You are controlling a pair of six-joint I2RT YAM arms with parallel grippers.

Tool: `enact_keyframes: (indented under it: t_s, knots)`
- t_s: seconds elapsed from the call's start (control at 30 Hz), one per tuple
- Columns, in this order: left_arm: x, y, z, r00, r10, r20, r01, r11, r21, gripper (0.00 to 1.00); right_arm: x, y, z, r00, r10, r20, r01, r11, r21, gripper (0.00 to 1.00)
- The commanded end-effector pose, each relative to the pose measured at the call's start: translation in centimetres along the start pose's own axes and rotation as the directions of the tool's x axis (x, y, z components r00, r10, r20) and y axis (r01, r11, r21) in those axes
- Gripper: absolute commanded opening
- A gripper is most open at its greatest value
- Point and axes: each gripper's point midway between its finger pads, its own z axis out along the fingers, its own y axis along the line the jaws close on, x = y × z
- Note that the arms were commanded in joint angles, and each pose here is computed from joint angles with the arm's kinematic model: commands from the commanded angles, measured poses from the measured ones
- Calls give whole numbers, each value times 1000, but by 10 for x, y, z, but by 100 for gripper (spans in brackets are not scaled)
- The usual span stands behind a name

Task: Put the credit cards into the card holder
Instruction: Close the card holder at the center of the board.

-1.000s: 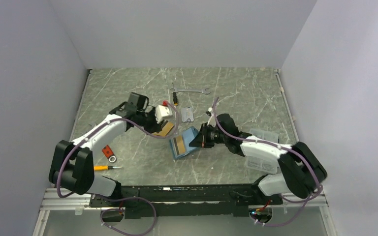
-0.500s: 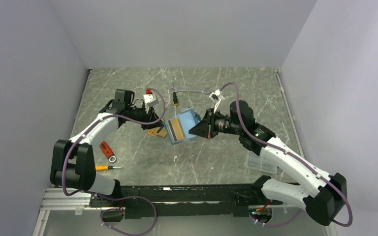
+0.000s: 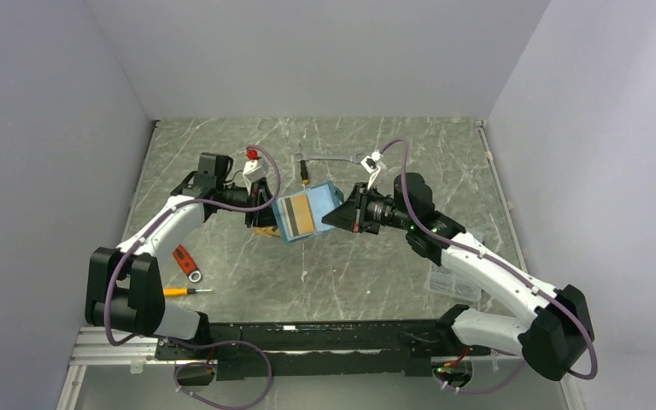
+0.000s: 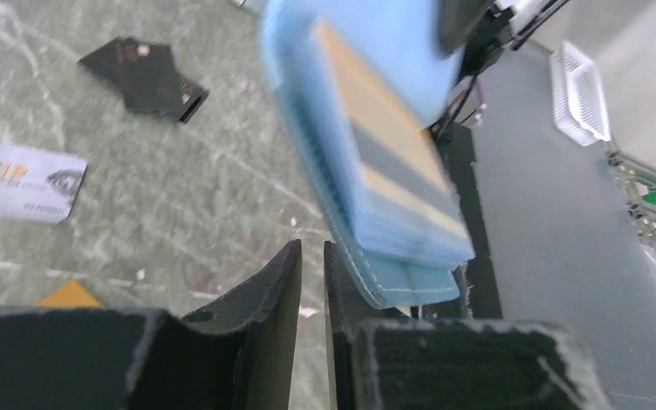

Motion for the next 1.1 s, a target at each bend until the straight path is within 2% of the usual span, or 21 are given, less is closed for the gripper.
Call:
enact_keyframes:
  t_s: [0.0, 0.13, 0.27, 0.33, 0.57, 0.63, 0.7, 0.73, 0.8, 0.93, 1.07]
  knots:
    - [-29, -45, -1, 994, 98, 52, -106, 981, 163, 21, -21, 0, 8, 995, -8, 95, 8, 1000, -2, 0]
    - [-34, -56, -3, 992, 111, 66, -122, 971, 206, 21, -17, -7, 11, 996, 4, 90, -5, 1000, 6, 0]
    - [-40, -62, -2, 981, 156, 113, -179, 955, 236, 21, -4, -9, 21, 999, 34, 37, -34, 999, -14, 0]
    - [-41, -68, -3, 986, 122, 116, -148, 958, 247, 22, 3, -9, 26, 999, 43, 7, -43, 999, -17, 0]
    - [-31, -72, -2, 981, 152, 121, -178, 953, 246, 21, 39, -12, 41, 988, 109, -109, -116, 991, -61, 0]
    - [-18, -66, 1, 989, 136, 57, -146, 961, 234, 21, 48, -13, 43, 983, 122, -135, -134, 988, -76, 0]
    - [8, -51, 13, 990, 119, -79, -111, 988, 104, 20, 57, -15, 44, 978, 129, -161, -144, 986, -83, 0]
    - [16, -49, 17, 986, 119, -118, -108, 990, 96, 20, 61, -16, 43, 976, 133, -171, -149, 985, -84, 0]
    - [28, -33, 20, 986, 61, -152, -61, 998, 7, 21, 69, -22, 42, 972, 143, -188, -160, 984, -77, 0]
    - [40, -11, 22, 976, 67, -206, -89, 991, -99, 21, 92, -33, 42, 953, 173, -250, -196, 978, -71, 0]
    - [62, -1, 33, 946, 115, -303, -162, 978, -134, 21, 122, -54, 49, 913, 217, -346, -254, 965, -62, 0]
